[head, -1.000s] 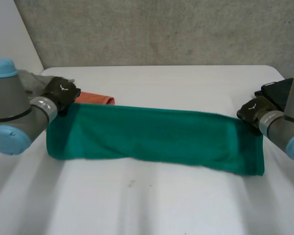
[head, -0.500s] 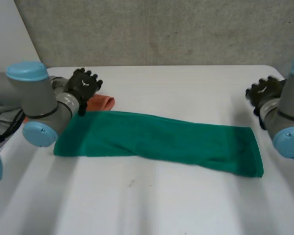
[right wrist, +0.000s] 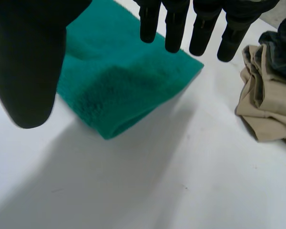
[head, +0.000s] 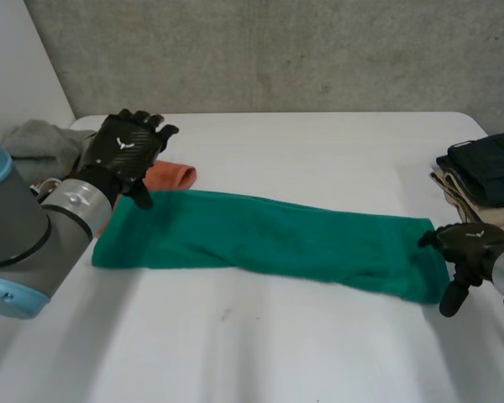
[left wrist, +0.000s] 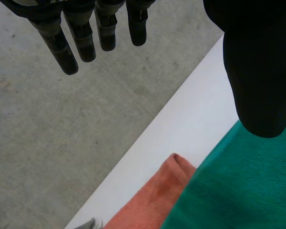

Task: Fold the laundry.

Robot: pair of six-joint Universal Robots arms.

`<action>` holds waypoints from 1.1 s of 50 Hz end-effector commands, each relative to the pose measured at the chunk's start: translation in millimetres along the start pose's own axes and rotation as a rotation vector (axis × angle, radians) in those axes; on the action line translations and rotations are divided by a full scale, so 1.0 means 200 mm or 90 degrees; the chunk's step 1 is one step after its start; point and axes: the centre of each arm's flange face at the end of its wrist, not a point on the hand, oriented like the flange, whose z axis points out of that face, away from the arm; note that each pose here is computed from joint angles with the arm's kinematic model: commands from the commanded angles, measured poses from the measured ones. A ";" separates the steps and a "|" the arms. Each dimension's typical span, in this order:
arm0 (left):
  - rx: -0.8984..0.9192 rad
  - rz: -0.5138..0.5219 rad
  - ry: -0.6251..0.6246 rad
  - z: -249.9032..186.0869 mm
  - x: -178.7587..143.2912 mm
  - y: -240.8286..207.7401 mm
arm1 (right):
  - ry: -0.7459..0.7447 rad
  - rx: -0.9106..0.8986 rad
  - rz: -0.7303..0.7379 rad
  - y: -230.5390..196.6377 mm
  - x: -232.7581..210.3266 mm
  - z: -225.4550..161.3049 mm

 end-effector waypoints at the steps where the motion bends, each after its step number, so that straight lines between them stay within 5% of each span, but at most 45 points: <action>1: -0.010 0.000 0.011 0.00 0.04 0.03 | 0.022 0.020 -0.025 0.08 -0.02 0.15; 8: -0.012 -0.001 0.011 -0.01 0.04 0.03 | 0.086 0.031 -0.048 0.08 0.06 0.13; 13: -0.008 -0.001 -0.004 -0.04 0.00 0.01 | 0.218 0.118 -0.066 -0.03 0.36 0.04; 20: -0.015 -0.015 -0.025 -0.07 -0.06 0.02 | 0.193 0.048 -0.098 0.04 0.59 0.06; 25: -0.030 -0.035 -0.036 -0.11 -0.09 0.05 | 0.173 0.028 -0.250 -0.04 0.58 0.12; 33: -0.031 -0.057 -0.056 -0.13 -0.16 0.06 | 0.144 0.219 -0.383 -0.45 0.09 0.03; 37: -0.021 -0.067 -0.076 -0.13 -0.21 0.03 | 0.051 0.396 -0.436 -0.60 -0.30 -0.04; 42: -0.002 -0.086 -0.089 -0.14 -0.24 -0.02 | -0.175 0.583 -0.508 -0.55 -0.92 -0.14; 49: 0.002 -0.100 -0.085 -0.16 -0.23 -0.03 | -0.354 0.626 -0.552 -0.34 -1.35 -0.17; 55: -0.007 -0.102 -0.071 -0.14 -0.19 -0.01 | -0.256 0.534 -0.534 -0.32 -1.37 -0.04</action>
